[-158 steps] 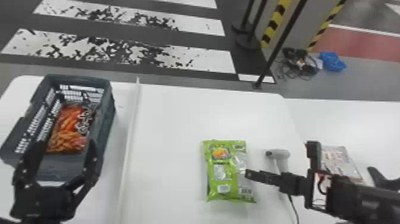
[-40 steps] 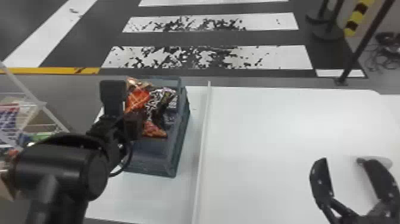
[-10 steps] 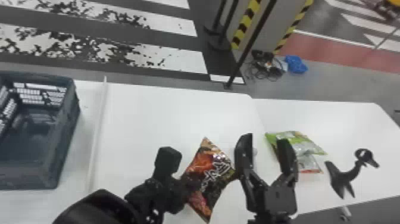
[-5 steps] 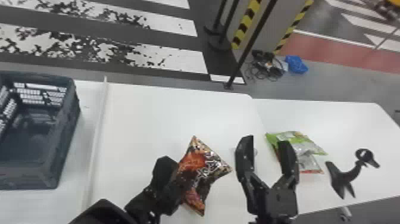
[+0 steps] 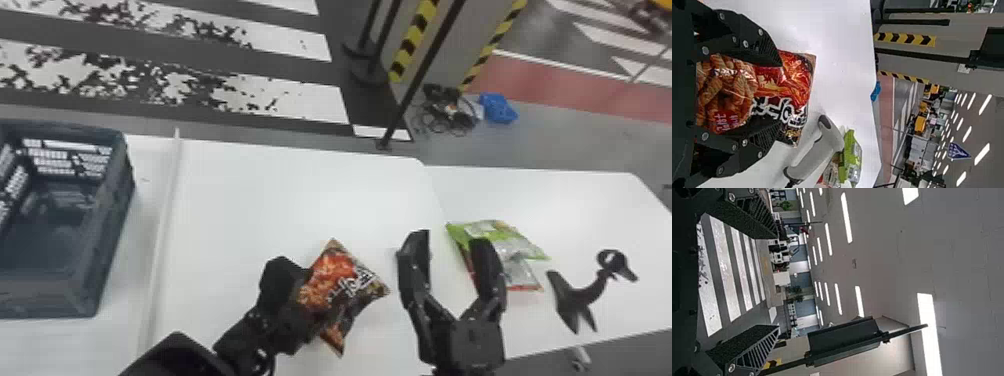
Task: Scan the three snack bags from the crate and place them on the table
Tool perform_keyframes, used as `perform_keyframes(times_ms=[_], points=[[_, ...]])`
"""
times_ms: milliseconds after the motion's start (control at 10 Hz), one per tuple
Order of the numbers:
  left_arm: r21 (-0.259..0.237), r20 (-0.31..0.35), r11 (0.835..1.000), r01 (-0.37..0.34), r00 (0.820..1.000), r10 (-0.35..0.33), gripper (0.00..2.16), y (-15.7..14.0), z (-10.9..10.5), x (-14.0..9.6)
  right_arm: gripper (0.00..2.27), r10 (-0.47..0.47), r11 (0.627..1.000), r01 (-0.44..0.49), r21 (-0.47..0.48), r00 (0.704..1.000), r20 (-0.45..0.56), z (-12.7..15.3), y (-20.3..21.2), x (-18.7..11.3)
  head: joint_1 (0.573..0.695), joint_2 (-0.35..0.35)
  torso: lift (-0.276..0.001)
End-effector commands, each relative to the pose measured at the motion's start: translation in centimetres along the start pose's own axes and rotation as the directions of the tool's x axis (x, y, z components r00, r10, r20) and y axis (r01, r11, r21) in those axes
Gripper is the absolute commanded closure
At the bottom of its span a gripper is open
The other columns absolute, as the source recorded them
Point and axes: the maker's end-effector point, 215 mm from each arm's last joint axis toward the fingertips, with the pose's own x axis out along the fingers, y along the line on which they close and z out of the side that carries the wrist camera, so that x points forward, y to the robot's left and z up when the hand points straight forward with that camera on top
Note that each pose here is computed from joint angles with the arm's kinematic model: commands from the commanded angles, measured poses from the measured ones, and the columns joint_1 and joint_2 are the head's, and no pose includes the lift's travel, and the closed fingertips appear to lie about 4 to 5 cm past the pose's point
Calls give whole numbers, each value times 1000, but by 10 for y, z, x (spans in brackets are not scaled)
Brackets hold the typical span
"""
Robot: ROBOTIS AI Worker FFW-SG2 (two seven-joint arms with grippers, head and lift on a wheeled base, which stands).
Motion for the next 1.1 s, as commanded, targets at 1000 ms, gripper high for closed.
perform_keyframes(times_ms=[1000], points=[[-79,393,834,-546,751,530,63,192,101,-252,107,42,999,-43,-7,998,-55,-29,12,-16,695,-273,-37]])
